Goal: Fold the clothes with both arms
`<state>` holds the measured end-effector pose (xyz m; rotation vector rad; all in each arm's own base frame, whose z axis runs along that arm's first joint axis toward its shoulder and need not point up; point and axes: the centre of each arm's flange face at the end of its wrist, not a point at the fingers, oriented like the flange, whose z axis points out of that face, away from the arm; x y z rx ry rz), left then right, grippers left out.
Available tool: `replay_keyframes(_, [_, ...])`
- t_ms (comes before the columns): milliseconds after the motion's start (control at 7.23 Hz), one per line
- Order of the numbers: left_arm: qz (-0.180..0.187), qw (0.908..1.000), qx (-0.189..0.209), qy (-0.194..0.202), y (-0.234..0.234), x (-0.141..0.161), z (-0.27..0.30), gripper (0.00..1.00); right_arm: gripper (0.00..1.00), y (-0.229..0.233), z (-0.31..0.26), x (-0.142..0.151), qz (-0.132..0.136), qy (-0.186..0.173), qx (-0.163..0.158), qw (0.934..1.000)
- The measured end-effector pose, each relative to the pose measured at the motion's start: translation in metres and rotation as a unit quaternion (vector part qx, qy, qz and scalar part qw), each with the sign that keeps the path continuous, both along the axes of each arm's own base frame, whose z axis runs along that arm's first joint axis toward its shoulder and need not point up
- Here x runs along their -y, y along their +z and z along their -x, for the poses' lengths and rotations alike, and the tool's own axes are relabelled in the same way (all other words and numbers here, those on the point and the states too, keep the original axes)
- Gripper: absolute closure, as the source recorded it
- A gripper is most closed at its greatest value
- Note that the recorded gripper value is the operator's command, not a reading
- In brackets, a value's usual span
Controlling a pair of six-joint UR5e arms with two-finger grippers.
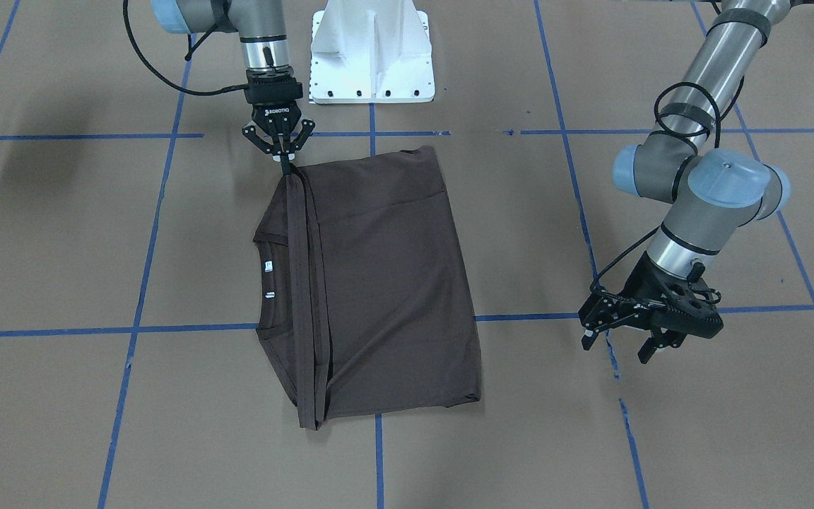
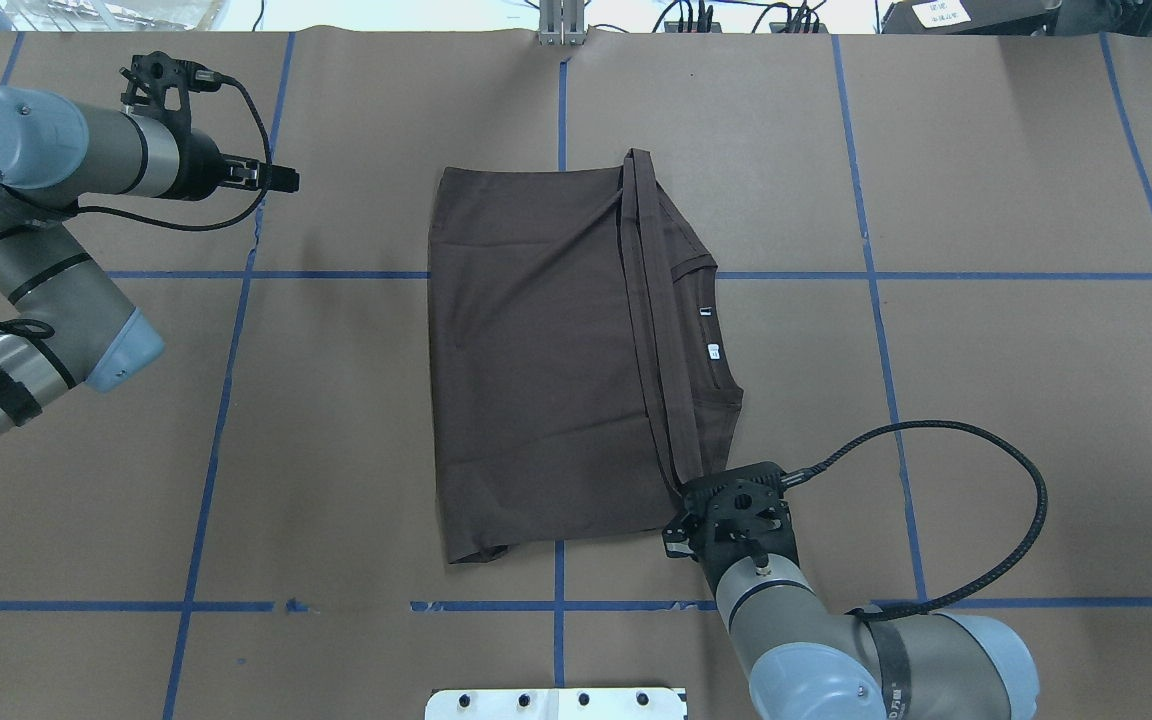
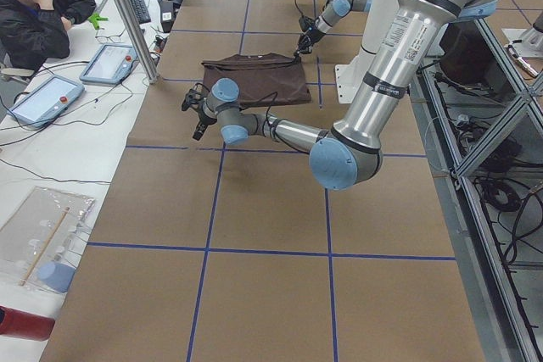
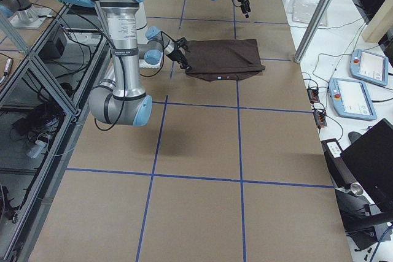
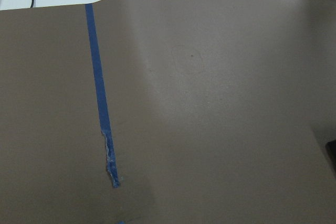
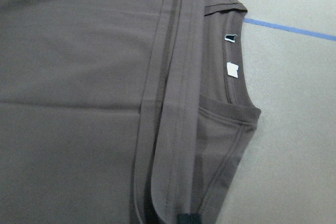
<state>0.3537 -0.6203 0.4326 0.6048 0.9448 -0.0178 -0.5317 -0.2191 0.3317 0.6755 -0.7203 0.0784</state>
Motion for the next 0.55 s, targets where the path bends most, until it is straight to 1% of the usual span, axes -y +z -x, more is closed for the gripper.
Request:
replay_keyframes(138, [0.000, 1.0000, 0.000, 0.000, 0.000, 0.000, 0.000, 0.00, 1.00, 0.011, -0.010, -0.002, 0.031, 0.018, 0.017, 0.9992])
replay_keyframes(277, [0.000, 1.0000, 0.000, 0.000, 0.000, 0.000, 0.000, 0.00, 1.00, 0.024, -0.020, -0.008, 0.061, 0.037, 0.034, 0.9969])
replay_keyframes(415, [0.000, 1.0000, -0.001, 0.000, 0.000, 0.000, 0.000, 0.00, 1.00, 0.034, -0.024, -0.016, 0.083, 0.049, 0.044, 0.9944])
replay_keyframes(553, [0.000, 1.0000, -0.001, 0.001, 0.000, -0.001, -0.002, 0.00, 0.01, 0.038, -0.025, -0.020, 0.093, 0.054, 0.049, 0.9930])
